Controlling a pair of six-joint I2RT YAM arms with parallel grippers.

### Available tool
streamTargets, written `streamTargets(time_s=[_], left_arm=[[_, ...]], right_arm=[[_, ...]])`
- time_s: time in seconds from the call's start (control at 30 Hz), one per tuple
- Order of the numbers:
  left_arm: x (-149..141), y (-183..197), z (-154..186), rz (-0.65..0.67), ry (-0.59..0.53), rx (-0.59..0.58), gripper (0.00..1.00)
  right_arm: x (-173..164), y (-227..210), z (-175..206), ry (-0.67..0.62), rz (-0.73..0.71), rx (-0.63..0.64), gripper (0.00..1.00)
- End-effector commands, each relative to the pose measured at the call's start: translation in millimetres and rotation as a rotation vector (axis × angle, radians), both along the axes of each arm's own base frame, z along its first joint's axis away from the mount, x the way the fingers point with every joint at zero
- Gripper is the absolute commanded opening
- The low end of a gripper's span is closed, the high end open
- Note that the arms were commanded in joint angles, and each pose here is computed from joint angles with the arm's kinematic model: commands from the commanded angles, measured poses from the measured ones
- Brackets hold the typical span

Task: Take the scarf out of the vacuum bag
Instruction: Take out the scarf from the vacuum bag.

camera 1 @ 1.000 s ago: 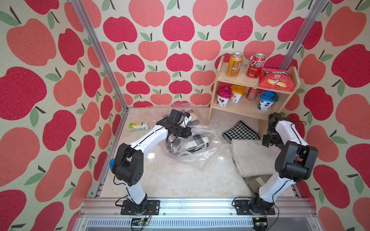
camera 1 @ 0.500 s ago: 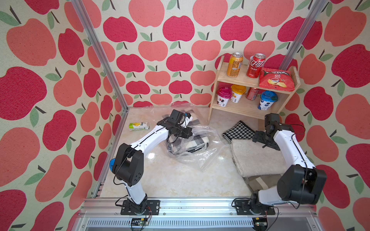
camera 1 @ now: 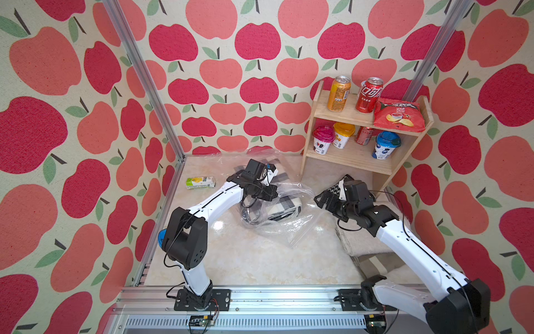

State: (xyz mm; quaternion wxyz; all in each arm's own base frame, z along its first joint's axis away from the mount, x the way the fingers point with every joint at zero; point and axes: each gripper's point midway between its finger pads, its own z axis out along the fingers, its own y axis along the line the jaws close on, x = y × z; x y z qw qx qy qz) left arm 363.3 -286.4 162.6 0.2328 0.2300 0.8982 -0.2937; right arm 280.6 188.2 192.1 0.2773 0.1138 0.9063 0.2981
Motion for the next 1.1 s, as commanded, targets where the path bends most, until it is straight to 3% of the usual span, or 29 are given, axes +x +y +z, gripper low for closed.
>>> streamTargets(time_s=[0.0,0.33,0.8,1.07], left_arm=[[-1.1,-2.5,3.5,-0.026,-0.036,-0.003,0.0],[-3.4,-6.0,3.6,-0.035,-0.046,-0.025,0.0],[-20.1,-13.1,23.9,-0.074,-0.172,-0.049,0.0],[-31.9,-17.3,26.2,-0.074,-0.209,-0.032,0.0]], right_arm=[[-3.7,35.2,11.6,-0.013,0.011,0.164,1.0],[-17.7,87.5,-11.2,0.034,0.018,0.335,1.0],[-8.0,93.9,-57.4,0.145,-0.133,0.431,0.99],[2.1,109.5,-71.6,0.159,-0.127,0.487,0.96]])
